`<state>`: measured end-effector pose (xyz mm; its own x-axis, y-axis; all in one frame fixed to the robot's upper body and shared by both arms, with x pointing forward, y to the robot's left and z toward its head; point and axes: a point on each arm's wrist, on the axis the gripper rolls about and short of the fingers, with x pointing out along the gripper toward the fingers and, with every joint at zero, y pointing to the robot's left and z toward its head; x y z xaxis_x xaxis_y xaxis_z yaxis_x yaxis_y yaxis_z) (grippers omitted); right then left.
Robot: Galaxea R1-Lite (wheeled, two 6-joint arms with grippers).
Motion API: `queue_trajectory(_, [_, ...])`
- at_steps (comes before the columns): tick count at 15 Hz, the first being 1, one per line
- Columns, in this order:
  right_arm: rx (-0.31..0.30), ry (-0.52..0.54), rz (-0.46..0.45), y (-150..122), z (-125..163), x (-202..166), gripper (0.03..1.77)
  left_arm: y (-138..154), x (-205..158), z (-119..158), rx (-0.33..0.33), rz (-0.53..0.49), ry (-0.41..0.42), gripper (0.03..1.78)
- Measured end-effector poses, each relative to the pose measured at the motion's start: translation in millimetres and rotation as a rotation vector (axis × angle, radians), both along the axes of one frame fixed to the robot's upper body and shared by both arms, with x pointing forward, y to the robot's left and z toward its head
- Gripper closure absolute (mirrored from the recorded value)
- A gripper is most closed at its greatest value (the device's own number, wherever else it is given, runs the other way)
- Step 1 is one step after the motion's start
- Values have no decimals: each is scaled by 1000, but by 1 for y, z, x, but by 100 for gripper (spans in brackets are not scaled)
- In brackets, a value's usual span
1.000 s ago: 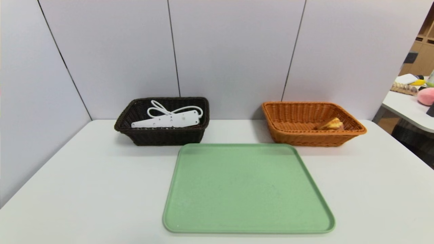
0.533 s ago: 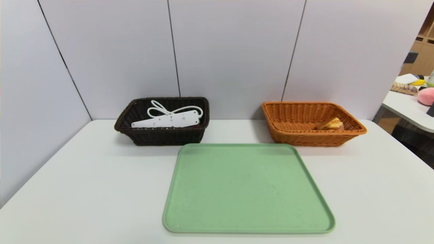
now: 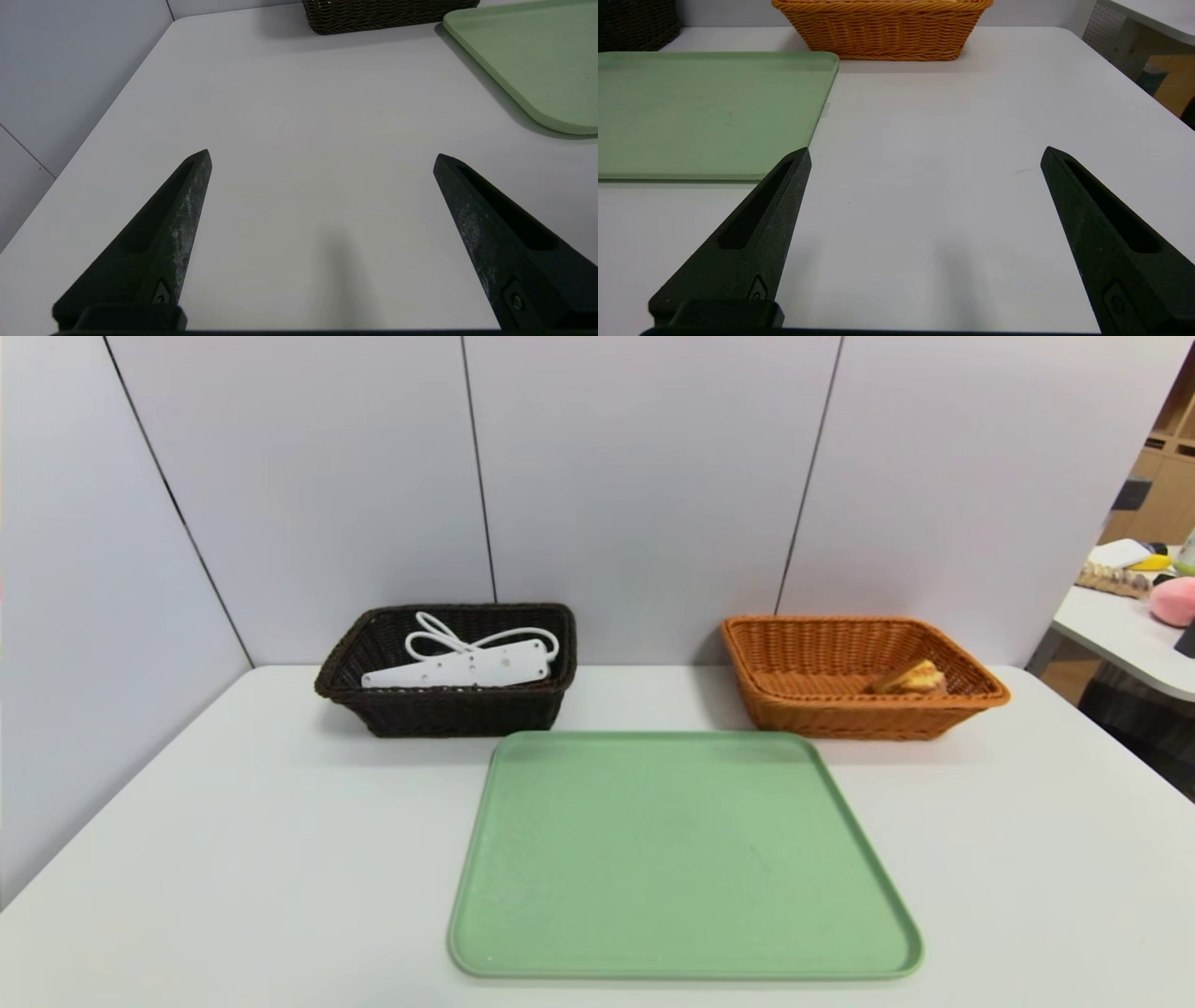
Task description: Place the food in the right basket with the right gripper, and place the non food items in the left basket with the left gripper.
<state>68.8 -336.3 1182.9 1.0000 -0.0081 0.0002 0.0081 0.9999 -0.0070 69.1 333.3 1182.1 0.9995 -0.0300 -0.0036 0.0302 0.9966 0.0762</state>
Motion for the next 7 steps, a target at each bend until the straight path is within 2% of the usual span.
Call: queue_trajectory(7, [5,-5,0,0,0,0,10,0,0,0,0,0,0,12])
